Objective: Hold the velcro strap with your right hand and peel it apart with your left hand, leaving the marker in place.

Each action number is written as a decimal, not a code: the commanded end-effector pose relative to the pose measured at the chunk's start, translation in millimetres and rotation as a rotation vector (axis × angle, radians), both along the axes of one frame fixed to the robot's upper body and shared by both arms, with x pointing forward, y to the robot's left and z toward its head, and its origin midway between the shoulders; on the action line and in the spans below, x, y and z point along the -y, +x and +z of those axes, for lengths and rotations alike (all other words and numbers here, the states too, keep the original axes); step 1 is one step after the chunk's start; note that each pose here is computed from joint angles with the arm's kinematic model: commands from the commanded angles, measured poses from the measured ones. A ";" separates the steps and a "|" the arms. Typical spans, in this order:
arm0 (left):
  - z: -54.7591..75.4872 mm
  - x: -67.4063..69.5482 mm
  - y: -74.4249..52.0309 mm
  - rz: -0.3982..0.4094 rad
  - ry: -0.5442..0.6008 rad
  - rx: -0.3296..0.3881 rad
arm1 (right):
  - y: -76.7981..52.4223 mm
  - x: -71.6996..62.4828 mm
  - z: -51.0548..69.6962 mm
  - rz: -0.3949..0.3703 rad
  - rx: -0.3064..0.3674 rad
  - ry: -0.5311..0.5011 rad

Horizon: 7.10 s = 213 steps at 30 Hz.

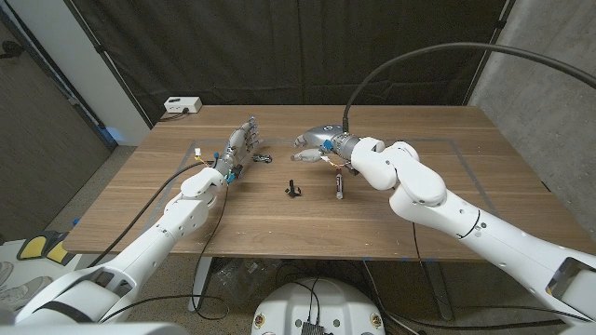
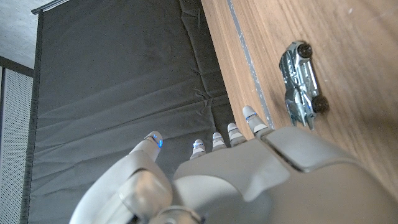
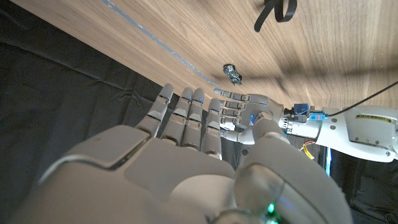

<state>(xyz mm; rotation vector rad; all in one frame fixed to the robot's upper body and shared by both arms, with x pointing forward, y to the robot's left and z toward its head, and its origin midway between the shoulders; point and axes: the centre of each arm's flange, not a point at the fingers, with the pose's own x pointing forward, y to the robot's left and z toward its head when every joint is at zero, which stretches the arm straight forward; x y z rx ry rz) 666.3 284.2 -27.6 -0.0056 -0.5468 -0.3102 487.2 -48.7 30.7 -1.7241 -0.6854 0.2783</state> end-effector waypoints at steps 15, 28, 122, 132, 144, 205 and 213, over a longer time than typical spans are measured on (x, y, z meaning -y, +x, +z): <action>-1.9 6.6 3.0 -0.016 0.020 -0.013 | 7.1 -24.9 -30.8 -0.038 -0.125 -0.091; -3.9 6.8 3.7 -0.022 0.038 -0.024 | 11.1 -34.5 -44.5 -0.069 -0.161 -0.105; -0.3 2.3 6.7 -0.065 0.071 -0.026 | 41.7 -52.1 -89.6 -0.183 0.040 0.036; -2.3 7.5 7.0 -0.082 0.081 -0.031 | 41.7 -47.3 -91.7 -0.175 0.079 0.143; -3.6 20.0 5.2 -0.132 0.121 -0.032 | 33.0 -42.4 -91.6 -0.103 0.224 0.297; 34.9 53.1 -39.5 -0.212 0.417 0.327 | 36.6 -22.5 -48.0 0.463 0.060 1.142; 32.4 59.1 -42.7 -0.277 0.364 0.332 | 42.5 -22.3 -49.7 0.467 0.036 1.187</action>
